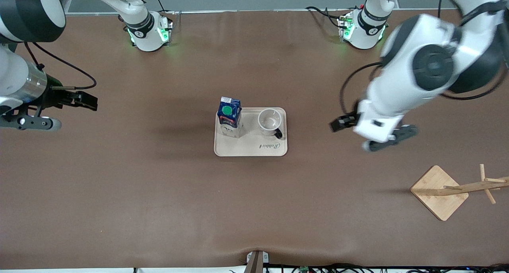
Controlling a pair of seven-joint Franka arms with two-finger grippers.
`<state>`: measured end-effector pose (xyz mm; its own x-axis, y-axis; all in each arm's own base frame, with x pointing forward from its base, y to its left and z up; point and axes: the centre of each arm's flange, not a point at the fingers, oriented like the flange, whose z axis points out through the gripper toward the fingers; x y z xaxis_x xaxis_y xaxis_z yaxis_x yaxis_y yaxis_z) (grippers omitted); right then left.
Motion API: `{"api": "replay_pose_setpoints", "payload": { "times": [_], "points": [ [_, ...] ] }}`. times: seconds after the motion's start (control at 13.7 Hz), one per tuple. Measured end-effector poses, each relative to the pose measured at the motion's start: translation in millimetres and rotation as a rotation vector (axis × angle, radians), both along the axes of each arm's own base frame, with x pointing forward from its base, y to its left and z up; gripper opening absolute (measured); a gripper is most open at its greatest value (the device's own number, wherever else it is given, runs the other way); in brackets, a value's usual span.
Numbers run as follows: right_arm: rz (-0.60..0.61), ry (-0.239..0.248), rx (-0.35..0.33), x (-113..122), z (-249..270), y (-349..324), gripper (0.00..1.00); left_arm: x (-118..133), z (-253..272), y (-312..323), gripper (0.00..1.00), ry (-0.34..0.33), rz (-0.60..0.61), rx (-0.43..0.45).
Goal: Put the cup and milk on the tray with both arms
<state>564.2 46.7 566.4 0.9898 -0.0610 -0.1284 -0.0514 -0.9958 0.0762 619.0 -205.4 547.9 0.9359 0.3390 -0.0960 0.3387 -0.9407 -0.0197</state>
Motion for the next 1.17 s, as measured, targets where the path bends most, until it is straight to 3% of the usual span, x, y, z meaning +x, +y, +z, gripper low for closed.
{"api": "replay_pose_setpoints", "payload": {
  "times": [0.15, 0.36, 0.58, 0.95, 1.17],
  "points": [
    [0.002, -0.041, 0.001, -28.7, -12.1, -20.4, 1.00, 5.8, 23.2, 53.4, 1.00, -0.044, -0.050, 0.032],
    [0.043, -0.089, 0.009, -40.9, 21.9, -41.4, 1.00, -5.9, 50.4, 87.8, 1.00, -0.044, -0.146, 0.061],
    [0.050, -0.060, 0.012, -44.7, 73.5, -34.8, 1.00, -26.4, 69.1, 100.9, 1.00, -0.044, -0.191, 0.098],
    [0.046, -0.028, 0.039, -31.2, 67.8, -41.2, 1.00, -67.8, 90.7, 147.2, 1.00, -0.043, -0.294, 0.117],
    [0.047, -0.034, 0.046, -29.8, 69.5, -41.5, 1.00, -96.7, 87.7, 138.1, 1.00, -0.073, -0.325, 0.114]
  ]
}}
